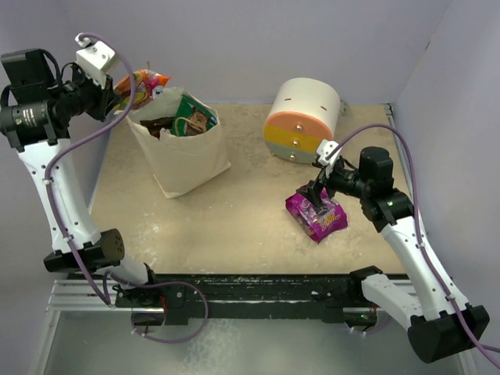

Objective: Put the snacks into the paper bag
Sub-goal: Place the snack in the paper bag, then pick up the snack from the center of the board, then place the snack in the paper bag.

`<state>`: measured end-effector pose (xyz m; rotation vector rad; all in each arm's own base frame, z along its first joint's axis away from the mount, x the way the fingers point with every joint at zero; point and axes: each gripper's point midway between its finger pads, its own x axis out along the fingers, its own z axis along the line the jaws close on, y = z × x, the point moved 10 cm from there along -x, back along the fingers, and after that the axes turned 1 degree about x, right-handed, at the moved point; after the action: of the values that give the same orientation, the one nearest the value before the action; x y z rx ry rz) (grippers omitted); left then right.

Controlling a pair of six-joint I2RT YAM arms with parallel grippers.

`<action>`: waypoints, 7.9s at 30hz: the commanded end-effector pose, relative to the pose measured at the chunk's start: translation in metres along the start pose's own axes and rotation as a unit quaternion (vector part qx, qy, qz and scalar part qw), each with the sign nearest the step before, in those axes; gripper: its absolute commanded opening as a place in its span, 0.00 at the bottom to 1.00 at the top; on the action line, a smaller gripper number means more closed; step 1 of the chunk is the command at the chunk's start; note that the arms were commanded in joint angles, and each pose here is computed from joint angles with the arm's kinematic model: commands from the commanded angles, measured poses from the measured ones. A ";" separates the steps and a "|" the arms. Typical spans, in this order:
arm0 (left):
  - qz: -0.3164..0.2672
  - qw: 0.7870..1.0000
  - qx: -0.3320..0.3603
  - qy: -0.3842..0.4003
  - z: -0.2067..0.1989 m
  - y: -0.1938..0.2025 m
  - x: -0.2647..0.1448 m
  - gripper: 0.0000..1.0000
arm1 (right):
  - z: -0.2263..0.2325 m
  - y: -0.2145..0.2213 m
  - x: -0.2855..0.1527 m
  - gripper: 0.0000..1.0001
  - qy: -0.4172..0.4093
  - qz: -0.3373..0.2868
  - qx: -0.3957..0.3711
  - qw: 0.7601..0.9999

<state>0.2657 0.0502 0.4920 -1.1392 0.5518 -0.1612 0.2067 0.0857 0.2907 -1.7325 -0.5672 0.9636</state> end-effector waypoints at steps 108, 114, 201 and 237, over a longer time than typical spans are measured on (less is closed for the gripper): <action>0.017 0.989 -0.065 0.128 -0.171 0.156 -0.001 0.99 | -0.076 0.165 0.038 0.73 -0.112 0.352 0.286 0.884; 0.017 0.990 -0.061 0.129 -0.170 0.157 0.001 0.99 | -0.075 0.166 0.041 0.60 -0.126 0.349 0.284 0.884; -0.140 0.895 -0.128 0.404 -0.200 0.033 0.037 0.00 | 0.028 -0.136 0.053 0.52 -0.167 -0.141 -0.054 0.974; -0.200 0.957 0.164 -0.131 -0.062 -0.094 -0.102 0.00 | 0.011 -0.020 0.015 0.81 -0.053 -0.055 -0.051 0.996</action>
<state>0.1294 -0.0141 0.5644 -1.0563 0.2433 -0.4474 0.2064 0.1107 0.2943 -1.7132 -0.7296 1.0291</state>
